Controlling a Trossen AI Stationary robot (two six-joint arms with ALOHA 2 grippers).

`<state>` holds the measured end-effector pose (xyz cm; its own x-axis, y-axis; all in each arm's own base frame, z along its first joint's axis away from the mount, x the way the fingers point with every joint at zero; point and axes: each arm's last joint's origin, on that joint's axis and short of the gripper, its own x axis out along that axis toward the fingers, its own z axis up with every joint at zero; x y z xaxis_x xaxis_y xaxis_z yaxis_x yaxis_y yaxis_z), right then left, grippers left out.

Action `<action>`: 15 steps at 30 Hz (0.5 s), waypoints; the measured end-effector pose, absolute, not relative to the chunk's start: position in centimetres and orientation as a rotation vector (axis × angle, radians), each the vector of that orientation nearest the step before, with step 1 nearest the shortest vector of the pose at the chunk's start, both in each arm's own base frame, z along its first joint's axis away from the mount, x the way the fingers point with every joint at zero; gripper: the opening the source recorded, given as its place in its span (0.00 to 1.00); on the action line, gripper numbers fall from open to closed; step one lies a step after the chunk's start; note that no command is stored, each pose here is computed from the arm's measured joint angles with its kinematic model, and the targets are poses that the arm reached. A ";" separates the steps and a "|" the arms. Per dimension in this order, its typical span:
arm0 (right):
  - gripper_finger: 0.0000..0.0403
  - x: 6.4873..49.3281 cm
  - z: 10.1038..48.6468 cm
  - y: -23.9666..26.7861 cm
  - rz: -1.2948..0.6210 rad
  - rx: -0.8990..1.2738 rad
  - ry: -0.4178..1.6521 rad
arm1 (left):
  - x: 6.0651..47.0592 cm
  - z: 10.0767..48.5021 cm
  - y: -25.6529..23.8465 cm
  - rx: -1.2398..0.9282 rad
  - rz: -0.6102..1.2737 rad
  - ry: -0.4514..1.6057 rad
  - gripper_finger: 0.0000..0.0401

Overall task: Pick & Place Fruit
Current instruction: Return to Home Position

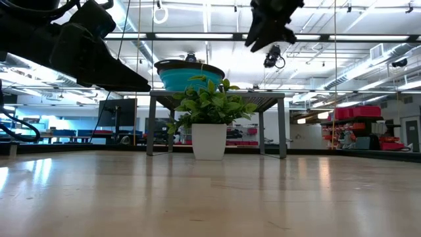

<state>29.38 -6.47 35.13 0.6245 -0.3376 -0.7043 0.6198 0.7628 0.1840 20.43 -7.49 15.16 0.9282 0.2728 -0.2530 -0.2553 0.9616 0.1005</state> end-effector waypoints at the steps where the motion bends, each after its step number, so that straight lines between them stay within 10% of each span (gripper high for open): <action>1: 0.31 29.4 35.3 -5.8 -0.572 0.406 0.701 | 20.4 15.2 -7.5 0.068 0.271 0.269 0.86; 15: 0.31 29.4 30.2 2.0 -0.418 0.161 0.824 | 20.8 16.9 -7.5 -0.026 0.311 0.098 0.86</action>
